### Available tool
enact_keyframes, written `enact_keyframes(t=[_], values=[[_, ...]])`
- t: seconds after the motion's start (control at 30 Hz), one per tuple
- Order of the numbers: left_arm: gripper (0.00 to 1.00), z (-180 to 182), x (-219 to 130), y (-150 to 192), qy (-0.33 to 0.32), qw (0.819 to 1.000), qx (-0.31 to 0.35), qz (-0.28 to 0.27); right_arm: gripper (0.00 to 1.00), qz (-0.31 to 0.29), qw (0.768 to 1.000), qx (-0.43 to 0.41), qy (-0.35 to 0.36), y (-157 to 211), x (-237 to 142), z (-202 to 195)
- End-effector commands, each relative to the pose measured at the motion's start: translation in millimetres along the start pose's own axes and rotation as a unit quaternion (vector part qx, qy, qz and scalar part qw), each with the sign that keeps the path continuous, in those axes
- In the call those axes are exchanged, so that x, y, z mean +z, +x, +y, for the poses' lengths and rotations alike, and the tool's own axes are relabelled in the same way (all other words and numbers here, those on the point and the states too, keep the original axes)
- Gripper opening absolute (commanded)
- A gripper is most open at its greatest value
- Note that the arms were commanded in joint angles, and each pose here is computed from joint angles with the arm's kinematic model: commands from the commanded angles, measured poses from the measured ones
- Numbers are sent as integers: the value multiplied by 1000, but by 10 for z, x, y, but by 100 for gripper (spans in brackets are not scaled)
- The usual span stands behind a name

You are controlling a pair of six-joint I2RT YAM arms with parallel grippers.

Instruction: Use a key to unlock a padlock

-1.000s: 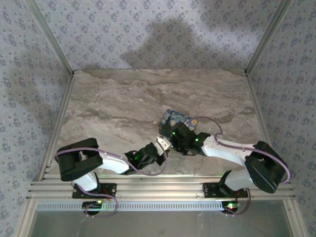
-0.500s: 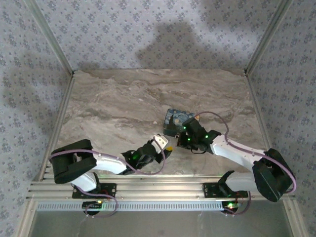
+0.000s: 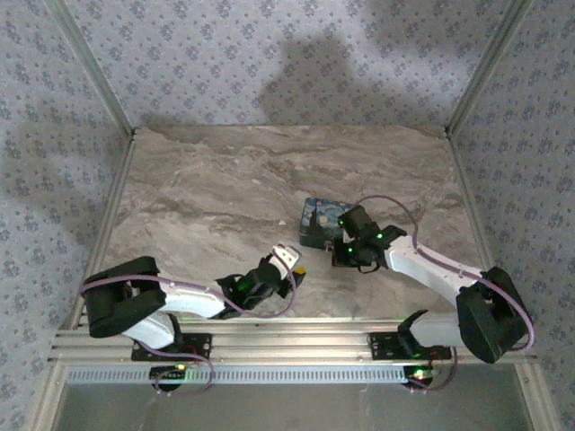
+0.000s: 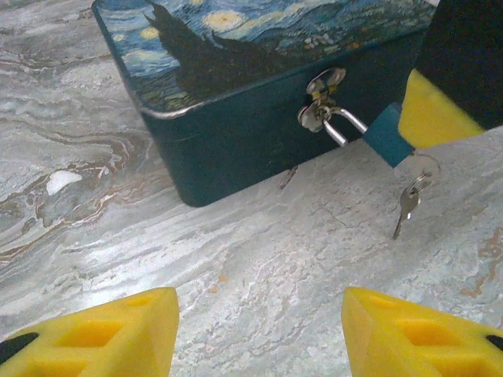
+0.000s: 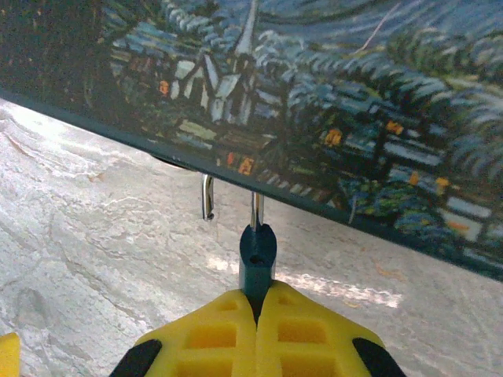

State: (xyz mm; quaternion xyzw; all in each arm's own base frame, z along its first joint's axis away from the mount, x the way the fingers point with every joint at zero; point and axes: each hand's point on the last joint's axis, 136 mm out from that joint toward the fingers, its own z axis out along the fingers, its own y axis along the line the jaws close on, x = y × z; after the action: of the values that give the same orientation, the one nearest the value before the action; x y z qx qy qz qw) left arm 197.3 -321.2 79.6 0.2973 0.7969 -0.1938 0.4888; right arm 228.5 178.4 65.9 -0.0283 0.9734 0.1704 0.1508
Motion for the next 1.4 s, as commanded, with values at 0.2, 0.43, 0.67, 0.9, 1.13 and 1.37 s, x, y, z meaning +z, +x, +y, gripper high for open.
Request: enact_keyframes(t=[0.2,0.43,0.67,0.9,1.13,1.37], values=[[57,43,1,-113,-16,1000,-5,-8,0,-34,998,46,-16,-153,-173,-112],[57,121,-13,-74,-23,1000,-15,-4,0,-37,997,72,-13,-245,-133,-284],[57,191,-60,-73,-30,999,-23,-5,0,-55,993,105,5,-390,-120,-432],[57,224,-113,-62,-31,999,-26,-6,0,-74,986,151,-5,-439,-96,-456],[57,247,-143,-54,-31,999,-29,-8,0,-94,974,208,-7,-470,-97,-498],[57,284,-177,-20,-34,999,-30,-6,0,-108,960,259,-17,-476,-109,-500]])
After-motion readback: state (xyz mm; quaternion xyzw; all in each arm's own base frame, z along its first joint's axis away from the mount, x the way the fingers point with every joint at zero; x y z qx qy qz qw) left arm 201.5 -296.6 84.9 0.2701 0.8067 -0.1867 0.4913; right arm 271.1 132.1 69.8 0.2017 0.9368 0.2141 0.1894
